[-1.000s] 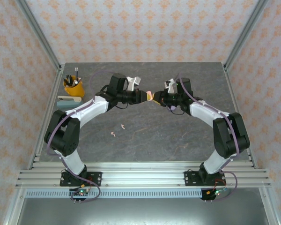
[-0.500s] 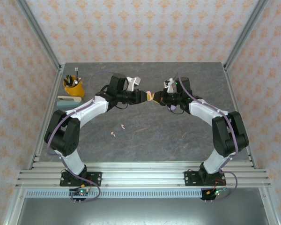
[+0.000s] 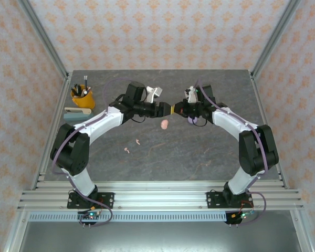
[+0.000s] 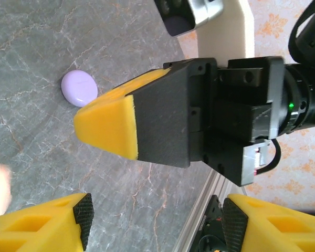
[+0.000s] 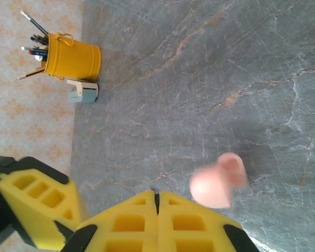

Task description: Insert wireless bluetooth earbuds into charging case

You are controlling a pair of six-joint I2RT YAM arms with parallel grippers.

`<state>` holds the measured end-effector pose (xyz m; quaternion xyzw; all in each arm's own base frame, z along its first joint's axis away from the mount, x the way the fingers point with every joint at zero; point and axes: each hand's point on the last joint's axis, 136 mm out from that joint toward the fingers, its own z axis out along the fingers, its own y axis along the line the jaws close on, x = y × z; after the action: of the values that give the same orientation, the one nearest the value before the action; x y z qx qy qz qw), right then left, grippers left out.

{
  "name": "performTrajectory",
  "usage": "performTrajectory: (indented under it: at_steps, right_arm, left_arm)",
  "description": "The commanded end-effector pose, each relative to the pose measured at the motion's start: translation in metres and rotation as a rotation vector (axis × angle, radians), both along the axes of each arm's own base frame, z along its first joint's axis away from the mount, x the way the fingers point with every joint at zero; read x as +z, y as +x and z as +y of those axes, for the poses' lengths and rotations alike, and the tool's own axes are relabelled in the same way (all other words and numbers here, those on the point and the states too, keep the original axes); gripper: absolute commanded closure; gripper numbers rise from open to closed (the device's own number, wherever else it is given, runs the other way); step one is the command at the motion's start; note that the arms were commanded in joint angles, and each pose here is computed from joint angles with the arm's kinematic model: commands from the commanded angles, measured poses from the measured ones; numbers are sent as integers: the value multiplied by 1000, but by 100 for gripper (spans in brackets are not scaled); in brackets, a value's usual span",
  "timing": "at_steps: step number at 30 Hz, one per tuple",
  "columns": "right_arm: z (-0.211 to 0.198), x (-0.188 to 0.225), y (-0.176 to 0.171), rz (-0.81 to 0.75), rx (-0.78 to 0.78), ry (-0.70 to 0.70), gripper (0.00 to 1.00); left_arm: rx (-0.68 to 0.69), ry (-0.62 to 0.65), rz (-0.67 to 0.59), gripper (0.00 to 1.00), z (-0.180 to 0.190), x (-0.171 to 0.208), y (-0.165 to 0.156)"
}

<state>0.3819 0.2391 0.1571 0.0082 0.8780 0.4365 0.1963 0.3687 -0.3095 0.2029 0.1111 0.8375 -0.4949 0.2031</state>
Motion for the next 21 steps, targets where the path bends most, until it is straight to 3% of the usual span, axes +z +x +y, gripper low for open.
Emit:
performTrajectory:
  at_steps: [1, 10, 19, 21]
  right_arm:
    - [-5, 10, 3, -48, 3, -41, 100]
    - [-17, -25, -6, 46, -41, -167, 98]
    - [-46, -63, -53, 185, -108, -360, 56]
    - [-54, -70, -67, 228, -131, -381, 52]
  left_arm:
    - [-4, 12, -54, 32, 11, 22, -2]
    - [165, 98, -36, 30, 45, 0, 11]
    - [283, 194, 8, 19, 65, -24, 16]
    - [304, 200, 5, 17, 68, -26, 18]
